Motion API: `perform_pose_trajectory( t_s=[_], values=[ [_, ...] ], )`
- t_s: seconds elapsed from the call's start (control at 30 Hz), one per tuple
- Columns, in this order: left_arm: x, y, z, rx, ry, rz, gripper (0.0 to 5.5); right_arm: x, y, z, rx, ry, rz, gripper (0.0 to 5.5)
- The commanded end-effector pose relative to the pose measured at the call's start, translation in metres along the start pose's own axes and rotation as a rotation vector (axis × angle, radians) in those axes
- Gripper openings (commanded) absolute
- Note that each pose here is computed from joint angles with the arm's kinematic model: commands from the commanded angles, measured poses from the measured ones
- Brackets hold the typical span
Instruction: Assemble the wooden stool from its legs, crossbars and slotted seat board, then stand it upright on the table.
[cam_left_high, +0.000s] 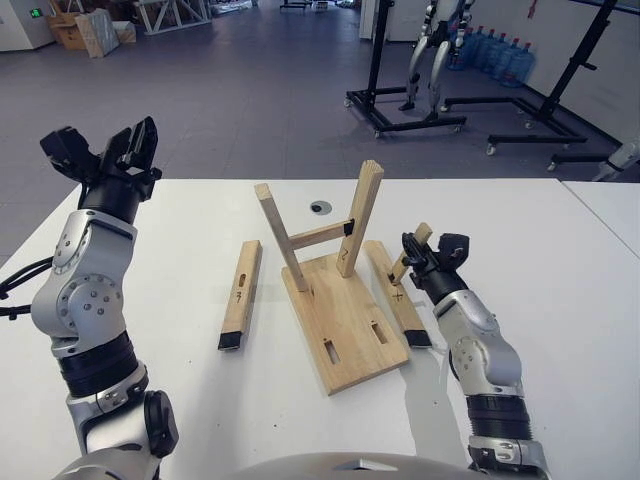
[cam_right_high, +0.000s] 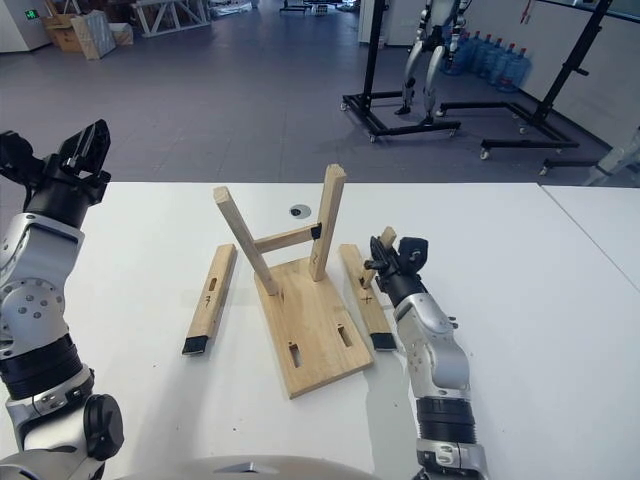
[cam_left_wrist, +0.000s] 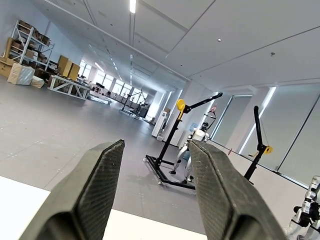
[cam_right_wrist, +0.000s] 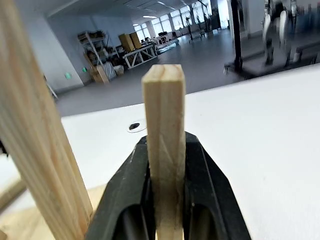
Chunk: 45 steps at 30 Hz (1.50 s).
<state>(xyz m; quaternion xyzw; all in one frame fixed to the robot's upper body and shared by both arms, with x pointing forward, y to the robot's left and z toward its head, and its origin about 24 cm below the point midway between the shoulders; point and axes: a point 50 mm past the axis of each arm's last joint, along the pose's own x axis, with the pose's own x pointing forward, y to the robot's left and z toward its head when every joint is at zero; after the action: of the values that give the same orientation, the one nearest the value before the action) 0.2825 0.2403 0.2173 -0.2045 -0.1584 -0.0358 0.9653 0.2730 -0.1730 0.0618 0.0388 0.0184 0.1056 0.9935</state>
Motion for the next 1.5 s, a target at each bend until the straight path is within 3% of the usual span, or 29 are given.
perform_pose_trajectory(
  t_s=[0.03, 0.33, 0.37, 0.7, 0.83, 0.97, 1.1, 1.2, 1.33, 1.5],
  values=[
    [0.0, 0.0, -0.002, 0.024, 0.006, -0.001, 2.35, -0.015, -0.005, -0.045, -0.121, 0.148, -0.006, 0.4],
    [-0.001, 0.0, -0.003, 0.028, 0.0, -0.005, 2.35, -0.022, -0.017, -0.07, 0.029, 0.22, -0.044, 0.4],
    [-0.001, 0.0, -0.003, 0.029, 0.001, -0.006, 2.35, -0.022, -0.017, -0.071, 0.032, 0.222, -0.043, 0.77],
    [-0.001, 0.001, -0.005, 0.03, 0.005, -0.008, 2.35, -0.023, -0.018, -0.067, -0.009, 0.209, -0.033, 2.41],
    [0.0, 0.0, -0.004, 0.037, 0.006, -0.018, 2.35, -0.014, -0.025, -0.015, -0.028, 0.068, 0.017, 2.41],
    [-0.001, 0.002, -0.001, 0.048, 0.004, -0.016, 2.35, -0.008, -0.029, 0.069, -0.04, -0.098, 0.104, 2.41],
    [0.001, 0.0, 0.0, 0.056, 0.005, -0.025, 2.35, -0.005, -0.017, 0.146, 0.003, -0.261, 0.188, 2.41],
    [0.002, 0.0, 0.0, 0.059, 0.004, -0.029, 2.35, 0.003, -0.008, 0.183, 0.064, -0.348, 0.155, 2.41],
    [0.005, -0.003, -0.001, 0.054, 0.003, -0.037, 2.35, 0.03, 0.012, 0.192, 0.073, -0.299, -0.093, 2.41],
    [0.006, -0.006, -0.006, 0.048, 0.008, -0.039, 2.35, 0.054, 0.024, 0.15, 0.01, -0.133, -0.308, 2.41]
  ],
)
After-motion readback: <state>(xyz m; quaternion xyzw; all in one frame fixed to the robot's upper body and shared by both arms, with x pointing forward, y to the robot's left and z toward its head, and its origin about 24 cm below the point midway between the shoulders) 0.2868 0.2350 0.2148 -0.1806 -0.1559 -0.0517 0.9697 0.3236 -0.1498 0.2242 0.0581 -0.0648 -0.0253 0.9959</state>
